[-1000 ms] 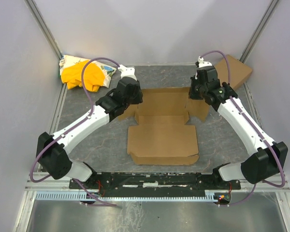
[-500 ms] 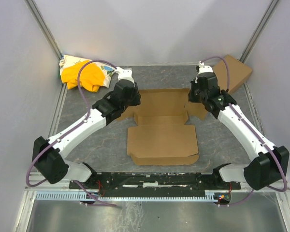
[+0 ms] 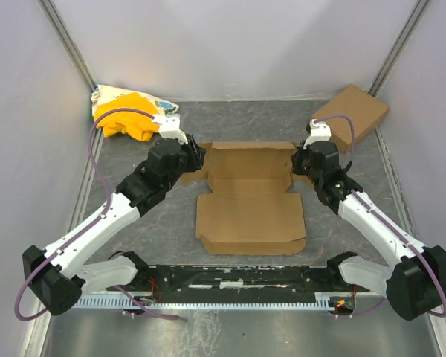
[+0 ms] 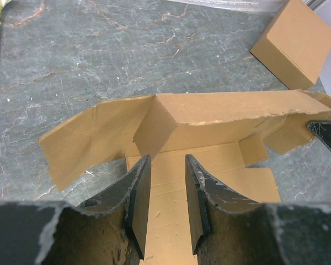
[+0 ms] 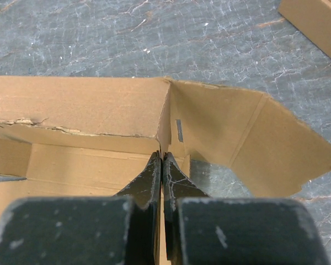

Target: Fold the paper box

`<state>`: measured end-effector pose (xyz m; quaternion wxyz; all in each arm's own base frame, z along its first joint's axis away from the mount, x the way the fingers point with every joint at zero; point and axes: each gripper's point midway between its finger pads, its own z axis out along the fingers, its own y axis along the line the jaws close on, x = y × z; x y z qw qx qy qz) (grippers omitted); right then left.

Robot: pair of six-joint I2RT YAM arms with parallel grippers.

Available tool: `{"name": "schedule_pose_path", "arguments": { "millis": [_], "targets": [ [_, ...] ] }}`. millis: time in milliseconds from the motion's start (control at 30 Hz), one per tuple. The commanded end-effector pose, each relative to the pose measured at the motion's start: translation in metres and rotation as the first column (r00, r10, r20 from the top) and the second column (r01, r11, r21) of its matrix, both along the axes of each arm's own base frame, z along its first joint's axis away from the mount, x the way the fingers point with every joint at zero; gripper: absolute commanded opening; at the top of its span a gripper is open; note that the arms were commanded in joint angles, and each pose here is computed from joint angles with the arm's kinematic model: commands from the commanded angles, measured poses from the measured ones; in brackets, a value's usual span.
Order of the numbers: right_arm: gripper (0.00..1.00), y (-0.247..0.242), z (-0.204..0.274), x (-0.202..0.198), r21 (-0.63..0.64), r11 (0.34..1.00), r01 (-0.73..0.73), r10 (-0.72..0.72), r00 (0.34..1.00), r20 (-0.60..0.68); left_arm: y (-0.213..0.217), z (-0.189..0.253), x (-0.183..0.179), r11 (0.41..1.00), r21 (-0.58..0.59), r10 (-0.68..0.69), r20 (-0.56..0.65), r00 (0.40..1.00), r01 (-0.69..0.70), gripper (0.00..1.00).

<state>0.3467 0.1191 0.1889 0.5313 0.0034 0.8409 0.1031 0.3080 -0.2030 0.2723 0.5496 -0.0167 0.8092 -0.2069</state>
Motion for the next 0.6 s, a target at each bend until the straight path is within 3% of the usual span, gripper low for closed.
{"name": "schedule_pose_path", "arguments": {
  "millis": [0,233,567],
  "targets": [
    [0.02,0.001,0.003,0.000,0.017,1.000,-0.015,0.014,0.997,0.081,-0.006,0.011,0.016,0.999,-0.032,0.028,0.066,0.997,-0.026,0.39],
    [0.03,0.001,-0.003,-0.003,0.028,0.999,-0.042,0.035,0.979,0.202,-0.033,0.002,0.032,0.998,-0.058,-0.023,0.063,0.998,0.027,0.39],
    [0.04,0.007,-0.017,0.003,0.034,0.998,-0.059,0.052,0.981,0.188,-0.051,-0.015,0.039,0.994,-0.092,-0.054,0.006,0.999,0.054,0.39]
  ]
}}
